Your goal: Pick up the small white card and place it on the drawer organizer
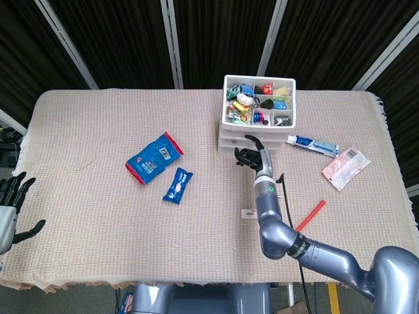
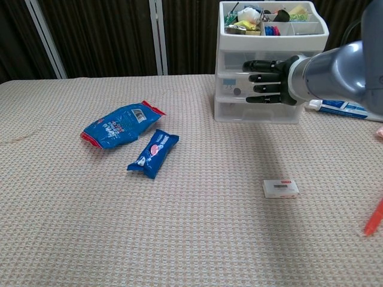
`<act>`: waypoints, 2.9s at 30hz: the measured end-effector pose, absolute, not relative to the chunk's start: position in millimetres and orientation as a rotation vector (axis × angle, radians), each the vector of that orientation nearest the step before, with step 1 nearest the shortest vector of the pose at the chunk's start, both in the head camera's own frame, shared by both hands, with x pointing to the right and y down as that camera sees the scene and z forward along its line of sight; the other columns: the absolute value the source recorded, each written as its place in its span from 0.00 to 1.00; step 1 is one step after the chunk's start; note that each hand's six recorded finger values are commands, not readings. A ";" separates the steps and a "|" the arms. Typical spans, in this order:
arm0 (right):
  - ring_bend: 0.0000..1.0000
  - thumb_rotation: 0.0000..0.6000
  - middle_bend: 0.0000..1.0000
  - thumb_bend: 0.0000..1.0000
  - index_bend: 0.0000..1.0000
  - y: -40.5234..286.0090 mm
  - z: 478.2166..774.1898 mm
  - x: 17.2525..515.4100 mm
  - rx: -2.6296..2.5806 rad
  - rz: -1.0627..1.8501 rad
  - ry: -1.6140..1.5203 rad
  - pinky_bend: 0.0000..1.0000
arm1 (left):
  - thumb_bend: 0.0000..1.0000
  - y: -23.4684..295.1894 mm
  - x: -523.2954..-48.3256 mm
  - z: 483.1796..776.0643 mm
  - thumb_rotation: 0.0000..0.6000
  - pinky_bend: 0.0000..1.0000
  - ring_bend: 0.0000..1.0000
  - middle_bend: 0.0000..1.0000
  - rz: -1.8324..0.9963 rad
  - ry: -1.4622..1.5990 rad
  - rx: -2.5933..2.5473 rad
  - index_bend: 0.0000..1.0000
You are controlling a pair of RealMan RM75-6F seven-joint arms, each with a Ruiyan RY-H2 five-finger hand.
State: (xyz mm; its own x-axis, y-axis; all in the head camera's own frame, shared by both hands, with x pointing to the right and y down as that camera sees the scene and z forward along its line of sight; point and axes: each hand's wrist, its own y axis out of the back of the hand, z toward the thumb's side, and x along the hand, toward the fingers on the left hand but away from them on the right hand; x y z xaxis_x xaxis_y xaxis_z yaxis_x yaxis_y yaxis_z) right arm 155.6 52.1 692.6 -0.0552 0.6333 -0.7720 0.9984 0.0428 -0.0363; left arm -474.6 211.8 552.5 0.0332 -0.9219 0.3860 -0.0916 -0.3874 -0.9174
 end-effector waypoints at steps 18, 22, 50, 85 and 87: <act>0.73 1.00 0.75 0.35 0.34 48.7 700.0 151.0 1.596 -0.817 1.726 0.51 | 0.26 211.6 -475.0 554.4 1.00 0.00 0.00 0.00 -1.454 1.053 -1.593 0.09; 0.73 1.00 0.75 0.35 0.35 52.7 696.9 149.0 1.609 -0.815 1.712 0.51 | 0.26 211.7 -474.6 554.8 1.00 0.00 0.00 0.00 -1.456 1.052 -1.594 0.09; 0.73 1.00 0.74 0.35 0.35 99.3 669.9 168.0 1.646 -0.824 1.632 0.51 | 0.25 213.3 -472.3 553.6 1.00 0.00 0.00 0.00 -1.444 1.055 -1.589 0.10; 0.71 1.00 0.72 0.35 0.23 84.5 641.5 202.3 2.208 -1.363 1.980 0.51 | 0.25 214.0 -472.4 553.7 1.00 0.00 0.00 0.00 -1.448 1.068 -1.590 0.11; 0.71 1.00 0.72 0.35 0.24 83.7 644.4 204.1 2.208 -1.394 1.984 0.51 | 0.25 214.0 -472.6 553.9 1.00 0.00 0.00 0.00 -1.450 1.069 -1.592 0.11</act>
